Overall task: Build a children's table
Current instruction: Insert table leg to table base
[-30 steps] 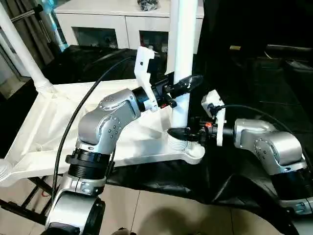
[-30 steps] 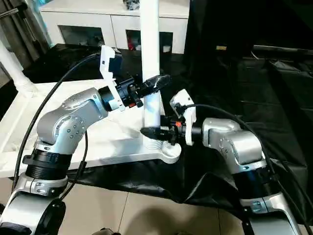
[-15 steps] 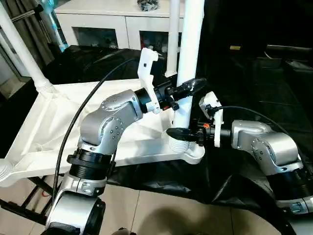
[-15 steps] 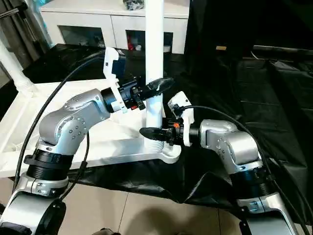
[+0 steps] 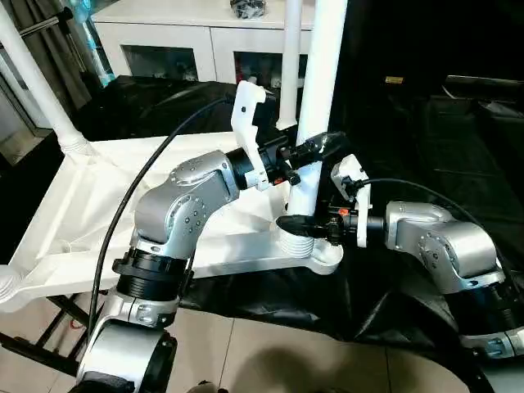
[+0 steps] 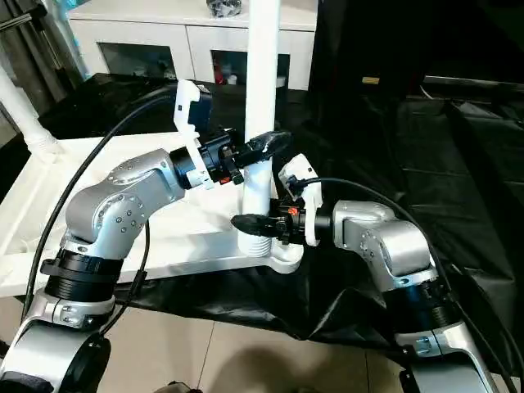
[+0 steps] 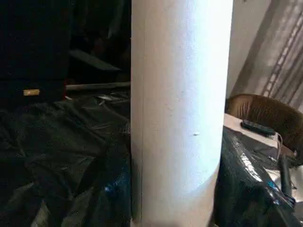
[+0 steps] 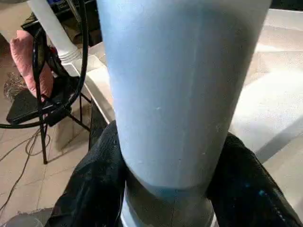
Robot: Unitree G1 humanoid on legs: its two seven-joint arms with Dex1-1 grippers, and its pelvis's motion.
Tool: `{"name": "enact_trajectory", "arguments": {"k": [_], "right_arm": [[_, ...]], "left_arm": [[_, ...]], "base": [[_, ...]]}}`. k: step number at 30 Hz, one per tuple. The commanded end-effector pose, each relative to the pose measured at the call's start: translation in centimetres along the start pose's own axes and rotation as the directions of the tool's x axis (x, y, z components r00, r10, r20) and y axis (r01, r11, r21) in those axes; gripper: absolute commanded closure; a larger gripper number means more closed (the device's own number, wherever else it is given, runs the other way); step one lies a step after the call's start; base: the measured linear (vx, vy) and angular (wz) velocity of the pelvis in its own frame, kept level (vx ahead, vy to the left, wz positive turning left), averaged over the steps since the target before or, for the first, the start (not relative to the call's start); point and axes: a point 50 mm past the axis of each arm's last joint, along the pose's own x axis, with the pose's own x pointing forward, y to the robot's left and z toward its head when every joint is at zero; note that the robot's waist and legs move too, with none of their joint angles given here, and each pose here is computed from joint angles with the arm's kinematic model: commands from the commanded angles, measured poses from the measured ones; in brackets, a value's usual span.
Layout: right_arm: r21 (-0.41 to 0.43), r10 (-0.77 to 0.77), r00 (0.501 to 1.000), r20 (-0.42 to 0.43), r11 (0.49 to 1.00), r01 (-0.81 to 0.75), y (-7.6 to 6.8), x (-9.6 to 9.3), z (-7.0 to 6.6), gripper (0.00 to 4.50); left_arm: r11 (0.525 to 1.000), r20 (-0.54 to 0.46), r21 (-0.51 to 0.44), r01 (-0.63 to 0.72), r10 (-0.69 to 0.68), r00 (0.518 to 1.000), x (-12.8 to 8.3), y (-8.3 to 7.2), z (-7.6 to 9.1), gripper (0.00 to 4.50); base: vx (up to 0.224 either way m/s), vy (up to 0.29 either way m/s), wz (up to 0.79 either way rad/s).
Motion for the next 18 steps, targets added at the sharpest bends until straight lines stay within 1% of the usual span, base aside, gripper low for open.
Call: {"name": "enact_trajectory", "arguments": {"k": [1,2,3,4,6,8,10,11,13,15,16,17,18], "right_arm": [[0.000,-0.026,0.999,0.032,1.000,0.026,-0.2,-0.3,0.2,2.57],[0.001,-0.044,0.998,0.046,0.999,0.044,-0.4,-0.4,0.2,2.57],[-0.001,-0.088,0.993,0.085,0.996,0.088,-0.7,-0.5,0.2,2.57],[0.000,-0.124,0.985,0.116,0.992,0.125,-0.9,-0.5,0.3,2.57],[0.029,-0.196,0.964,0.180,0.981,0.194,-1.4,-0.5,0.6,2.60],[0.057,-0.240,0.946,0.217,0.971,0.233,-1.7,-0.7,0.7,2.61],[0.064,-0.262,0.937,0.231,0.965,0.254,-1.9,-0.7,0.8,2.61],[0.076,-0.299,0.921,0.249,0.954,0.289,-2.0,-1.0,0.7,2.61],[0.081,-0.326,0.909,0.259,0.945,0.316,-2.1,-1.2,0.5,2.61],[0.093,-0.372,0.888,0.269,0.928,0.361,-2.3,-2.0,0.2,2.61],[0.094,-0.399,0.877,0.267,0.917,0.388,-2.3,-2.6,-0.2,2.61],[0.094,-0.401,0.877,0.266,0.916,0.390,-2.3,-2.6,-0.2,2.61],[0.085,-0.405,0.880,0.248,0.914,0.397,-2.2,-3.0,-0.6,2.61]], "left_arm": [[1.000,0.018,0.014,-0.014,0.014,1.000,0.0,0.2,0.8,1.99],[1.000,0.031,0.018,-0.021,0.021,0.999,-0.2,0.3,0.9,1.90],[0.999,0.079,0.045,-0.023,0.020,0.997,-0.4,0.3,1.4,1.78],[0.998,0.115,0.054,-0.017,0.010,0.993,-0.5,0.2,1.6,1.78],[0.996,0.199,0.086,-0.030,0.012,0.980,-0.6,-0.1,2.4,1.68],[0.997,0.230,0.061,-0.038,0.023,0.973,-0.6,-0.2,2.5,1.68],[0.998,0.238,0.055,-0.032,0.018,0.971,-0.7,-0.4,2.5,1.68],[0.997,0.216,0.072,-0.031,0.015,0.976,-0.9,-0.4,1.9,1.68],[0.996,0.183,0.084,-0.017,0.001,0.983,-1.2,-0.5,1.2,1.68],[0.989,0.041,0.142,0.037,-0.043,0.998,-2.0,-0.5,-1.0,1.68],[0.982,-0.077,0.170,0.082,-0.070,0.995,-2.7,-0.5,-2.7,1.68],[0.981,-0.088,0.172,0.086,-0.072,0.994,-2.8,-0.5,-2.9,1.68],[0.976,-0.199,0.176,0.128,-0.092,0.976,-3.6,-0.4,-4.6,1.68]], "base": [[0.000,0.000,0.00],[0.000,0.000,0.00],[0.000,0.000,0.00],[0.000,0.000,0.00],[0.000,0.000,0.00],[0.000,0.000,0.00],[0.000,0.000,0.00],[0.000,0.000,0.00],[0.000,0.000,0.00],[0.000,0.000,0.00],[0.000,0.000,0.00],[0.000,0.000,0.00],[0.000,0.000,0.00]]}}
